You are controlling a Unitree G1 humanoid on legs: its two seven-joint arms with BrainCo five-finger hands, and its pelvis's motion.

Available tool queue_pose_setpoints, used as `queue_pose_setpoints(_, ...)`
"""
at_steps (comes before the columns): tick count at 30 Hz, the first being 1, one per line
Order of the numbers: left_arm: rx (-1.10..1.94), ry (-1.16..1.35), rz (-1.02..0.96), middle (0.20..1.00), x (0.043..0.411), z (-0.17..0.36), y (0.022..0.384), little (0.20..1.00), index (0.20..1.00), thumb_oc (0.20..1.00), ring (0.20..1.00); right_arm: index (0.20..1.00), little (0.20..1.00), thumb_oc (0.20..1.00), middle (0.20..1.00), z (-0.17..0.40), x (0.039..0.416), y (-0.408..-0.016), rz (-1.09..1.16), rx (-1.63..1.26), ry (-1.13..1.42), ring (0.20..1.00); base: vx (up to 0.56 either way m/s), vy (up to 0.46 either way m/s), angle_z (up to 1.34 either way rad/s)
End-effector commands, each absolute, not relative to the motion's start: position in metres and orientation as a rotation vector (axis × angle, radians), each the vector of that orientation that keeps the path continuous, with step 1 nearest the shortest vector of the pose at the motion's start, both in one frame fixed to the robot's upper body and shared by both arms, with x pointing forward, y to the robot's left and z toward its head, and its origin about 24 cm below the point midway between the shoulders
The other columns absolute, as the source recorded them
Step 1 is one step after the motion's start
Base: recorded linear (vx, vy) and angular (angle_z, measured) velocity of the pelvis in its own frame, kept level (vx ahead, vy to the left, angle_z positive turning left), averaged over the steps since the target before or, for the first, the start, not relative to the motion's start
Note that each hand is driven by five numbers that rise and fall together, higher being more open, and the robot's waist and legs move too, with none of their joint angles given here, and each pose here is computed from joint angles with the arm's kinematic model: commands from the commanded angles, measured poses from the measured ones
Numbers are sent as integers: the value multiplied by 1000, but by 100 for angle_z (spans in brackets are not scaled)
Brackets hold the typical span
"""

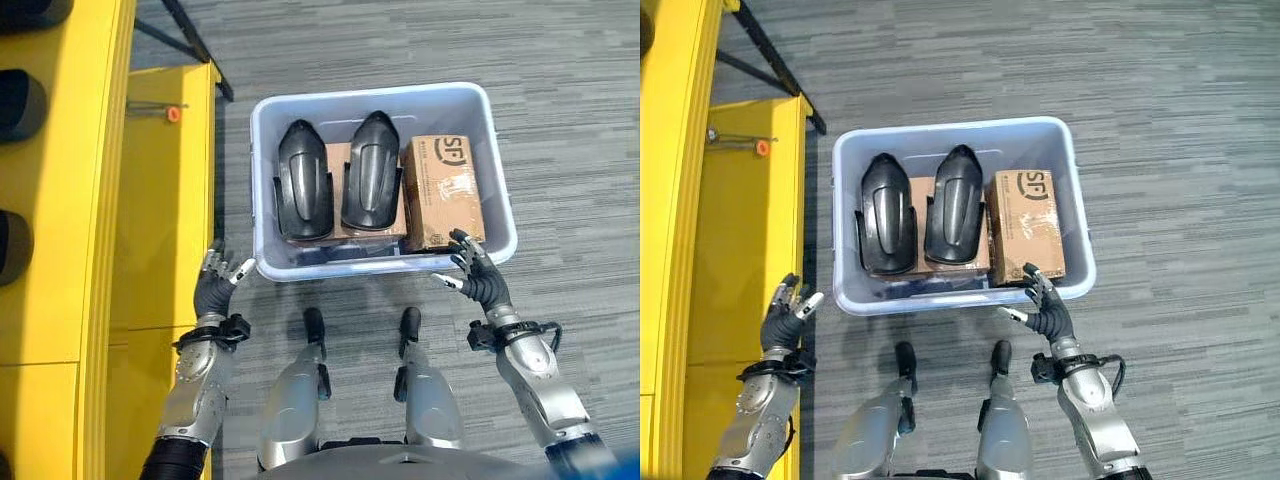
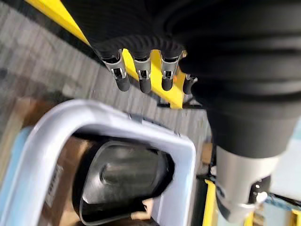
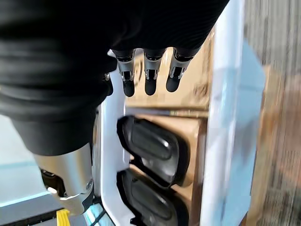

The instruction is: Move parts from the plastic box to the shelf.

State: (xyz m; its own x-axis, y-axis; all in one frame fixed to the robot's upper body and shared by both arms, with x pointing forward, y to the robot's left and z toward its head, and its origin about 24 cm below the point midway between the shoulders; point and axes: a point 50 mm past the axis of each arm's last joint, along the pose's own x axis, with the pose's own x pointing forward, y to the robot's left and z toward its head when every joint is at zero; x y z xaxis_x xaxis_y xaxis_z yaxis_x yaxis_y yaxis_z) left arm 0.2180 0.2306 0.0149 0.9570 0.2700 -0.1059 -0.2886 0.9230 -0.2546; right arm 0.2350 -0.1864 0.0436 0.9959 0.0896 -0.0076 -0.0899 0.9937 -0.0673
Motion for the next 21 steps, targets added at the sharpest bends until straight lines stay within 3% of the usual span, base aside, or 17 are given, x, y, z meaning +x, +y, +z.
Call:
queue_pose_setpoints(1,-207,-19,260,1000,215,32,231,1000,1000,1000,1000,1000,1000,1000,1000,73,243,-187,75,-96,-147,1000,43,7,-2)
queue_pose_setpoints(10,-201,-134,193,1000,236,59,218,1000,1000,1000,1000,1000,1000,1000,1000,109,273,-178,61,-114,-295,1000,31,-22,-8)
queue_pose_setpoints(21,-274,-233,97,1000,256,85,187,1000,1000,1000,1000,1000,1000,1000,1000,141,320,-152,-8,72,-351,1000,-5,-15,-2)
